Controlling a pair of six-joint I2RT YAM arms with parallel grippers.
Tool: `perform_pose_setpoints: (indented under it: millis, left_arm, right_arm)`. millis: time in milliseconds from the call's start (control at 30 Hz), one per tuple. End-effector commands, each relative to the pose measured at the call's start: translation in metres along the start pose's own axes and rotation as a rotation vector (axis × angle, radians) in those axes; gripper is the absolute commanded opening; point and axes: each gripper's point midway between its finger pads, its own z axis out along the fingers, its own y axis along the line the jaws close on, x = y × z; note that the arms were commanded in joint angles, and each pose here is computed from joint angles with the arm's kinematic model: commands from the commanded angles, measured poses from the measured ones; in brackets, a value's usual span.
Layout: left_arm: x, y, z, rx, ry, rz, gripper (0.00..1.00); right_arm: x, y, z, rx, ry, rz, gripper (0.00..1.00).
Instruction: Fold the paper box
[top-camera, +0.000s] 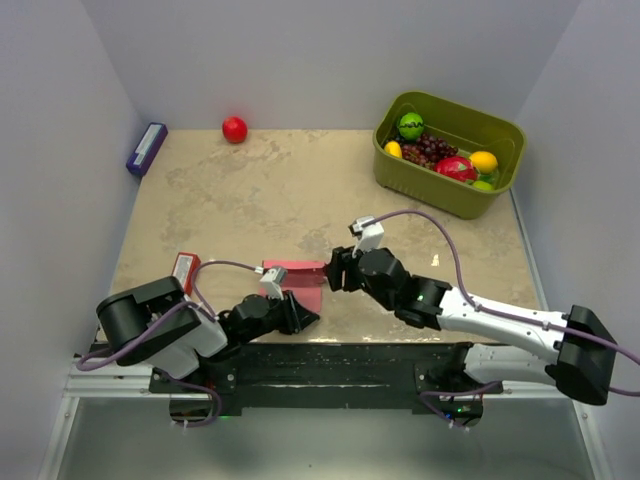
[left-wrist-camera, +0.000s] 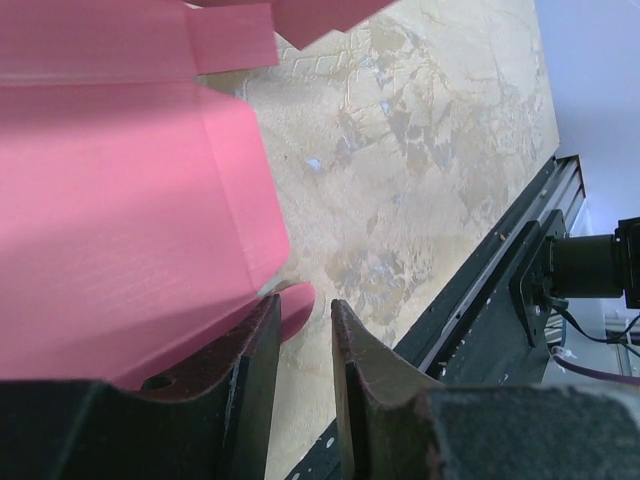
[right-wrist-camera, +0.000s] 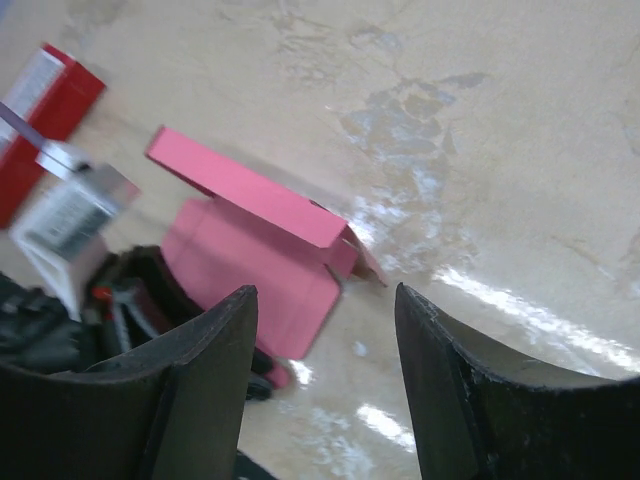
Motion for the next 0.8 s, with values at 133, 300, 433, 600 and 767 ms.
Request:
perform_pose_setpoints:
  millis: [133,300,433,600,767]
  left_arm:
    - [0.028,0.028,-0.012,-0.081,0.071,0.002,0.32]
    - [0.031,0.027,-0.012,-0.074,0.080,0.001,0.32]
    - [0.032,0.026,-0.011,-0.069,0.082,0.002,0.32]
    - [0.032,0.025,-0.011,-0.063,0.082,0.000,0.32]
    - [0.033,0.024,-0.011,-0.058,0.086,-0.003,0.32]
  right_arm:
    - [-0.020,0.039,0.015,0.009,0.106,0.249,0.59]
    - [-0.006,0.041,0.037,0.063,0.184,0.193,0.57]
    - [-0.001,0.049,0.048,0.043,0.201,0.193,0.54]
    - [-0.007,0.054,0.055,0.013,0.172,0.154,0.50]
    - [-0.015,0.061,0.056,-0.008,0.146,0.064,0.49]
